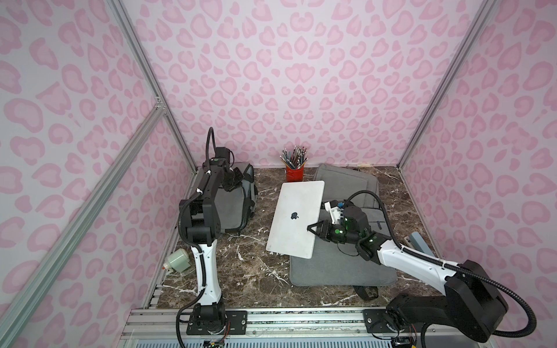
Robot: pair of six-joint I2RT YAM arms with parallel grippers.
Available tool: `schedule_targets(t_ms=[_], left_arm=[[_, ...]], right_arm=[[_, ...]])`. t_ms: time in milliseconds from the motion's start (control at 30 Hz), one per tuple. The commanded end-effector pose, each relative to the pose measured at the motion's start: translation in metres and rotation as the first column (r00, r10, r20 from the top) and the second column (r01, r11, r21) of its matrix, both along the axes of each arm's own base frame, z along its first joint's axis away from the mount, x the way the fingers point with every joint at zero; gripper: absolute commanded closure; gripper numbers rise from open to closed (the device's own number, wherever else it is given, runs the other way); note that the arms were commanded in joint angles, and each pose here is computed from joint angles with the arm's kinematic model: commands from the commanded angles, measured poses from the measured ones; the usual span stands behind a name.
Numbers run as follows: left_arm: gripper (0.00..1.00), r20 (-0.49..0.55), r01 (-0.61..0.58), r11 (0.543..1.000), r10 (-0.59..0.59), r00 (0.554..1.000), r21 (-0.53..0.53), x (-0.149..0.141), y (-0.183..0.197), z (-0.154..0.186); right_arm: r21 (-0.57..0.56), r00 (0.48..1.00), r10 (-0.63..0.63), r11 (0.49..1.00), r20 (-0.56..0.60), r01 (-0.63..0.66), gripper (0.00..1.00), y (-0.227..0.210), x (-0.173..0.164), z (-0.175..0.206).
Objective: Open the zippered laptop bag and take out the laptop
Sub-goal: Close the bag flap on the zippered laptop bag.
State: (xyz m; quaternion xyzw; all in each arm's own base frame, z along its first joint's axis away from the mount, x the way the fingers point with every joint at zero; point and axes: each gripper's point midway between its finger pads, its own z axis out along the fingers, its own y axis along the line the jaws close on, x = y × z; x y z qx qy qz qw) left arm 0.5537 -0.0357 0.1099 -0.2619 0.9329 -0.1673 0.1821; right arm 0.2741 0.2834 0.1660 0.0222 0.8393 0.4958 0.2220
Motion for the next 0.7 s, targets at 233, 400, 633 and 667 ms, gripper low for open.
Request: schedule_targets(t_ms=[233,400,633,667], left_arm=[[0.93,-0.01,-0.018,0.999,0.019,1.0,0.046,0.013,0.016,-0.01],[0.88,-0.008,0.055,0.996,-0.054,0.999,0.072,0.012,0.014,-0.011],[0.68,0.03,0.16,0.987,-0.161,0.987,0.02,0.01,-0.003,0.007],[0.63,0.039,0.175,0.984,-0.176,0.984,0.027,0.009,-0.003,0.013]], right_arm=[[0.105,0.978,0.169,0.978,0.122,-0.182,1.0,0.028,-0.01,0.038],[0.093,0.971,0.217,0.97,0.1,-0.226,1.0,0.039,-0.019,0.031],[0.144,0.958,0.284,0.947,0.051,-0.288,1.0,0.064,-0.039,0.022],[0.15,0.957,0.289,0.945,0.036,-0.291,1.0,0.067,-0.041,0.019]])
